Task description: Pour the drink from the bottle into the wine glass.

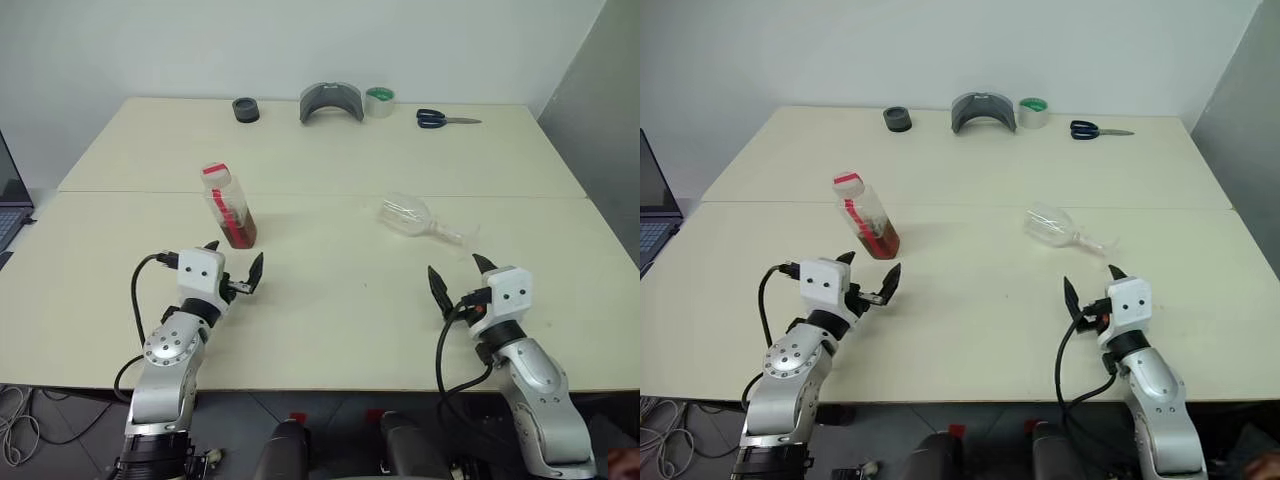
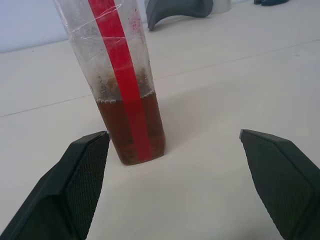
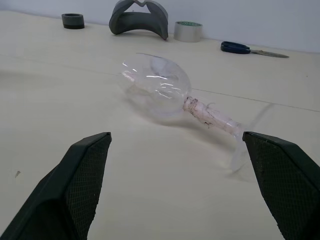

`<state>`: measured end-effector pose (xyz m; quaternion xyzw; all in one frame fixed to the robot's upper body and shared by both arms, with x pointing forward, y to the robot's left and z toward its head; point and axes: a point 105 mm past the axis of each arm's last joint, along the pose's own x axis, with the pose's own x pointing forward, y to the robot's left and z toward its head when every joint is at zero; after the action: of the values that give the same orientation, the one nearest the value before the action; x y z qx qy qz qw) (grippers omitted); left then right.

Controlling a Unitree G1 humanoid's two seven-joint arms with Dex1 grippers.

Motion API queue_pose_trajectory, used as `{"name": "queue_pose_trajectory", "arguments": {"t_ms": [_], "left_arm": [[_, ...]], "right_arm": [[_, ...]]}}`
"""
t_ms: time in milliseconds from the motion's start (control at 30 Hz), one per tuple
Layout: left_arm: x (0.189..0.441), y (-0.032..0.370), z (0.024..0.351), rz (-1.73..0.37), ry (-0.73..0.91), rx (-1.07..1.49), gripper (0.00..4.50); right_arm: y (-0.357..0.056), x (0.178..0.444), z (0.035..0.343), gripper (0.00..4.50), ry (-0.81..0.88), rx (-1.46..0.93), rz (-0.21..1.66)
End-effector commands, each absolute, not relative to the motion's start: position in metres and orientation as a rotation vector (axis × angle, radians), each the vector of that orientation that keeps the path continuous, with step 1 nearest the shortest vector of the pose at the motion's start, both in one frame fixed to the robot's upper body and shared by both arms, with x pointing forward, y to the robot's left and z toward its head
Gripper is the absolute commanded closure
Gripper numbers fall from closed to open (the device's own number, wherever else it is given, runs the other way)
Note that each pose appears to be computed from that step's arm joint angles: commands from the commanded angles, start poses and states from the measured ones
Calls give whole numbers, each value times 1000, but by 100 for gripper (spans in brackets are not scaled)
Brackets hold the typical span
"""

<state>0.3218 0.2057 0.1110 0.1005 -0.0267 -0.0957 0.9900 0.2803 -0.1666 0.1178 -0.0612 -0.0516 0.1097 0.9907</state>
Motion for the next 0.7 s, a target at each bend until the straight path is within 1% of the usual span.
{"name": "queue_pose_trajectory", "arguments": {"t_ms": [33,400,700], "left_arm": [[321,201,128,-214,-113,222,3],[321,200,127,-218,-96,221,3],[319,201,130,-211,-104,225,3]], "right_arm": [[-169,279,125,0,-147,-117,215],[-170,279,118,0,-145,-109,225],[-170,280,119,0,-164,-100,242]]}}
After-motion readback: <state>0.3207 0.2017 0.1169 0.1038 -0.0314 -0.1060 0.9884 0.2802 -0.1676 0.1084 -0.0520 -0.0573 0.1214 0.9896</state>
